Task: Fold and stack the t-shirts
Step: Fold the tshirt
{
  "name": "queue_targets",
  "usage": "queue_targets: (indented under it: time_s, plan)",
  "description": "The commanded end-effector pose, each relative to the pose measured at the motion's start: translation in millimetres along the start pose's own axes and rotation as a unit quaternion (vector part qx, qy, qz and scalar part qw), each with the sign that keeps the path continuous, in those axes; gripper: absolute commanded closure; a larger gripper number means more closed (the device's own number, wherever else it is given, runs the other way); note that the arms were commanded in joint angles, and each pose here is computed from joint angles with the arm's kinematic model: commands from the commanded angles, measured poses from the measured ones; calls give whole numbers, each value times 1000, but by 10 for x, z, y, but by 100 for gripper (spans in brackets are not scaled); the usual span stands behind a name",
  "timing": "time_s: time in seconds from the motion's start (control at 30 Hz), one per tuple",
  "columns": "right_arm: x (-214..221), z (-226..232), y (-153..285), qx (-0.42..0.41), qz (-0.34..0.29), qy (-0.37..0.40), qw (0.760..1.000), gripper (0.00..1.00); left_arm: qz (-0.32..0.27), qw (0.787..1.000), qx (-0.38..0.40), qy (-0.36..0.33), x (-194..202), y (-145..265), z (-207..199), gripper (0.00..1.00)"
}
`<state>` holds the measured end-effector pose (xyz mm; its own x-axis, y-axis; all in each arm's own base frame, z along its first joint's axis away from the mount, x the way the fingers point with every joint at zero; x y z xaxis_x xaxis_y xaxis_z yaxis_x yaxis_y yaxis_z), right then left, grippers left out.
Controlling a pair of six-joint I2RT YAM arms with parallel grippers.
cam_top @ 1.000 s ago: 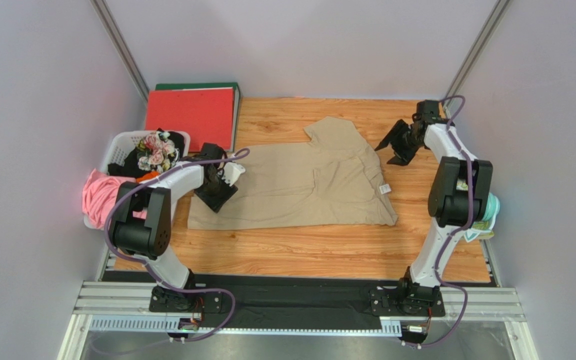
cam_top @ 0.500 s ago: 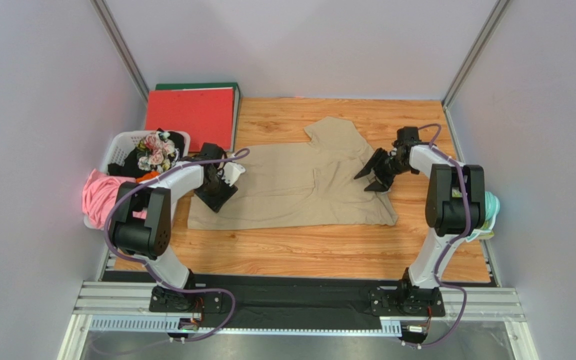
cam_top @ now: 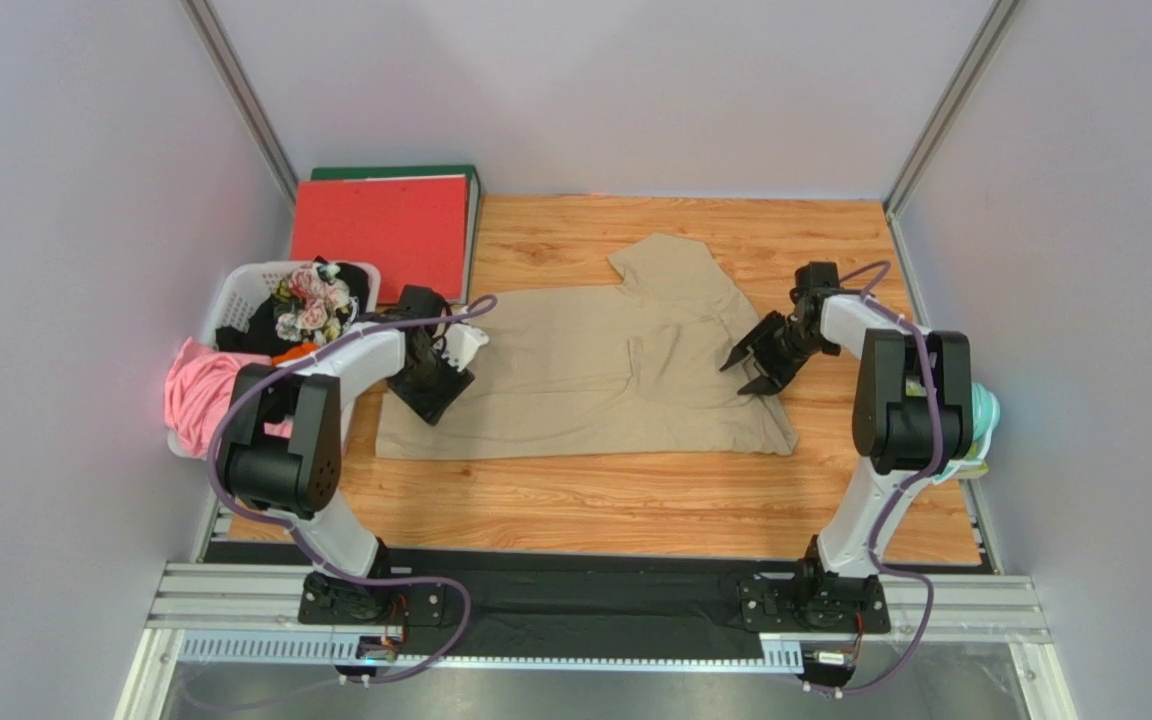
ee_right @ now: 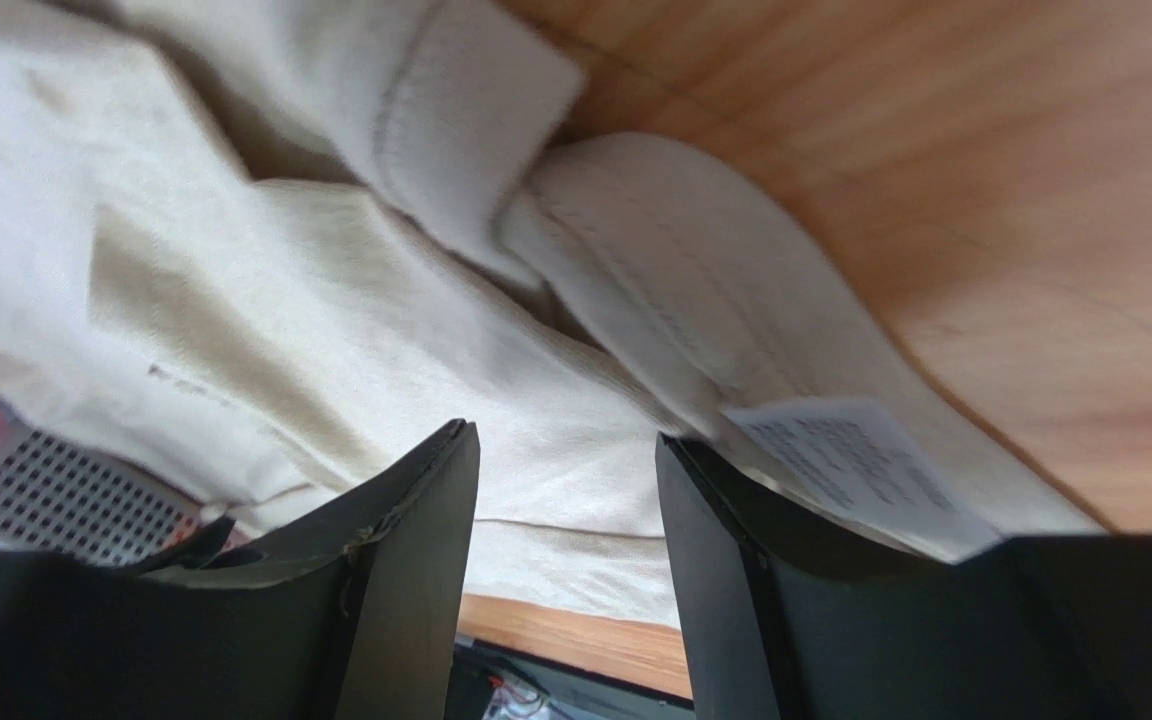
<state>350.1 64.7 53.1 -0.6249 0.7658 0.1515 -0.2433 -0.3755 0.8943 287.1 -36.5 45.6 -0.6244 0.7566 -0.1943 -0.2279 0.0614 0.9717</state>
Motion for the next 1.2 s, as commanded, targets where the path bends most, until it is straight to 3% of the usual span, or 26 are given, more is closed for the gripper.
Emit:
queue_targets:
  time_s: [0.0, 0.3, 0.6, 0.7, 0.83, 0.93, 1.17]
  plan:
    - [-255, -286, 225, 89, -98, -24, 991, 46, -11, 1000, 0, -8, -9, 41, 78, 41]
    - [-444, -540, 475, 88, -114, -59, 988, 45, -19, 999, 29, 34, 68, 25, 164, 41]
    - [-363, 94, 1123, 20, -178, 8, 984, 44, -101, 992, 56, 51, -280, 590, 145, 40]
    - [-102, 313, 1227, -20, -158, 32, 987, 44, -110, 991, 55, 52, -295, 695, 130, 40]
    - [328, 359, 1053, -56, -95, 38, 993, 44, -105, 993, 32, 42, -203, 665, 132, 40]
    - [662, 243, 786, -54, -46, 46, 996, 44, -71, 997, 3, 35, -50, 485, 186, 40]
    - [812, 54, 325, -33, 1, 49, 998, 43, -38, 998, 22, 42, 70, 203, 114, 41]
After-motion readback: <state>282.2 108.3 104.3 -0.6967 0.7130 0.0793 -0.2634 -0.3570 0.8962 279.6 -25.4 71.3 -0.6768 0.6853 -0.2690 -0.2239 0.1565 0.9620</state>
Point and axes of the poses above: each gripper's point midway between its finger pads, its own y axis back along the fingers, its own z axis along the line the jaws close on, x = y × z, the point moved 3 cm from there along y, back along the fingers, and after that the axes turned 8 degrees about -y, right-handed, at the moved point
